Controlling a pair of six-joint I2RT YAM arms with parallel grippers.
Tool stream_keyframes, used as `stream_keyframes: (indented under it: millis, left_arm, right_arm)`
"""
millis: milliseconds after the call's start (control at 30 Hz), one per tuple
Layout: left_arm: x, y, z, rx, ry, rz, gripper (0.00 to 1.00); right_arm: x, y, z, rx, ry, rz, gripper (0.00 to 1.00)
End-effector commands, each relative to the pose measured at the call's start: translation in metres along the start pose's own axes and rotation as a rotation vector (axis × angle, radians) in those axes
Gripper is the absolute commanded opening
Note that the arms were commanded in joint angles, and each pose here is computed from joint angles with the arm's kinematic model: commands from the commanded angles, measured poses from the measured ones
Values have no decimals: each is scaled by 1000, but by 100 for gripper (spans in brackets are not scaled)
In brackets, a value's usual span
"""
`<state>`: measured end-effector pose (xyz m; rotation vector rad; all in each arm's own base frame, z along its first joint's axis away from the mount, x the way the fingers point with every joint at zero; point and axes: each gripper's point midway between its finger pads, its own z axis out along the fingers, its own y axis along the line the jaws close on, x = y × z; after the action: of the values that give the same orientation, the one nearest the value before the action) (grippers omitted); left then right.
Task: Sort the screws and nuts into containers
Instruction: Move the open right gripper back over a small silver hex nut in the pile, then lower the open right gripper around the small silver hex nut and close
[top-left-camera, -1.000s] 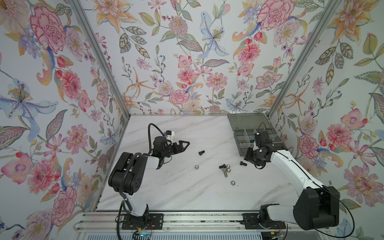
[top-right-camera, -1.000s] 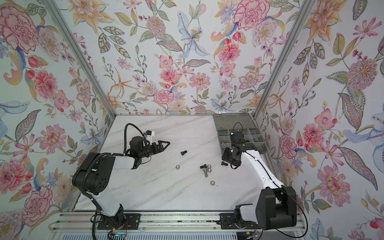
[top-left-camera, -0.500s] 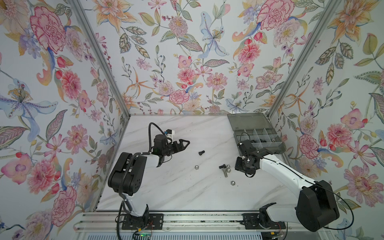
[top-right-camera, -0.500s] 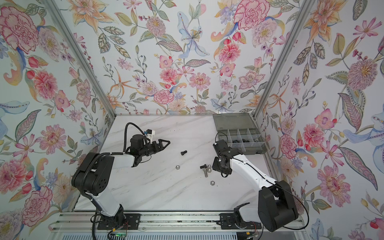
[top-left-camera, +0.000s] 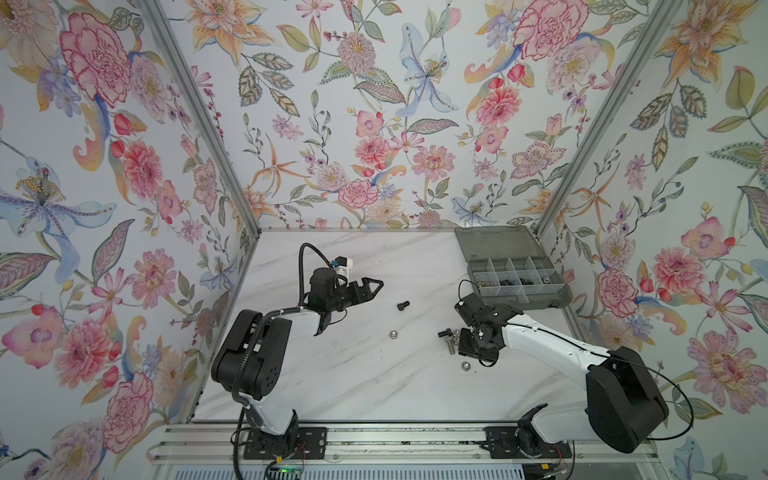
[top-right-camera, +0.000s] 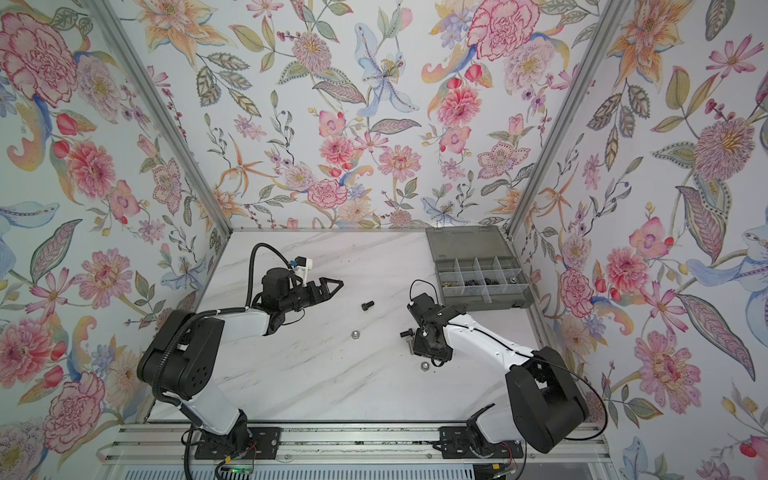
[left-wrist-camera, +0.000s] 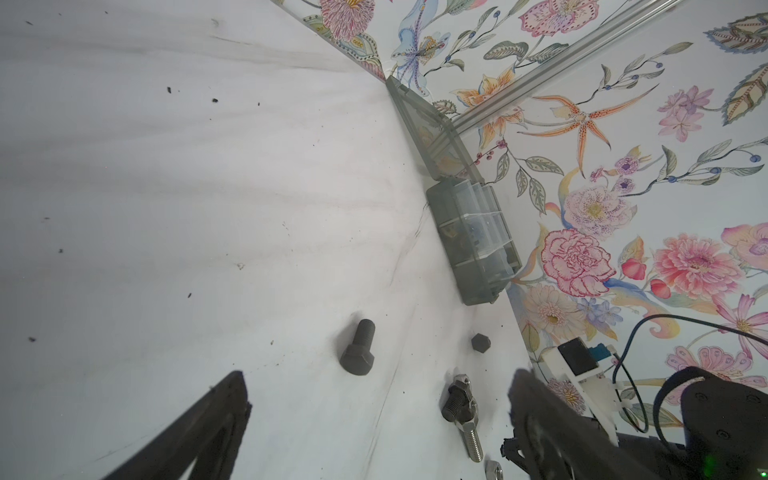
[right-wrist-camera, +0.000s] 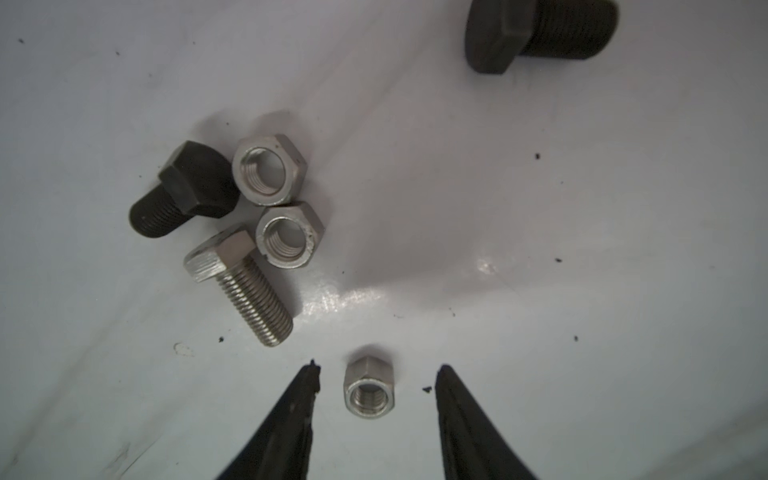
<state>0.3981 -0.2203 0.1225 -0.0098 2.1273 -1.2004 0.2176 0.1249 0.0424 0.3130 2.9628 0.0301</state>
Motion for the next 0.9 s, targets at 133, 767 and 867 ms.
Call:
stream_keyframes:
  millis: [133, 767, 867]
  left_arm:
    - [5, 2, -4, -30, -1, 32, 99]
    - [17, 12, -5, -37, 9, 20, 99]
    - [16, 10, -4, -31, 6, 20, 99]
  right_arm:
    - [15, 2, 22, 23, 50, 27, 50]
    - [35, 4, 31, 16, 108, 24, 49]
    - [36, 3, 30, 13, 106, 24, 49]
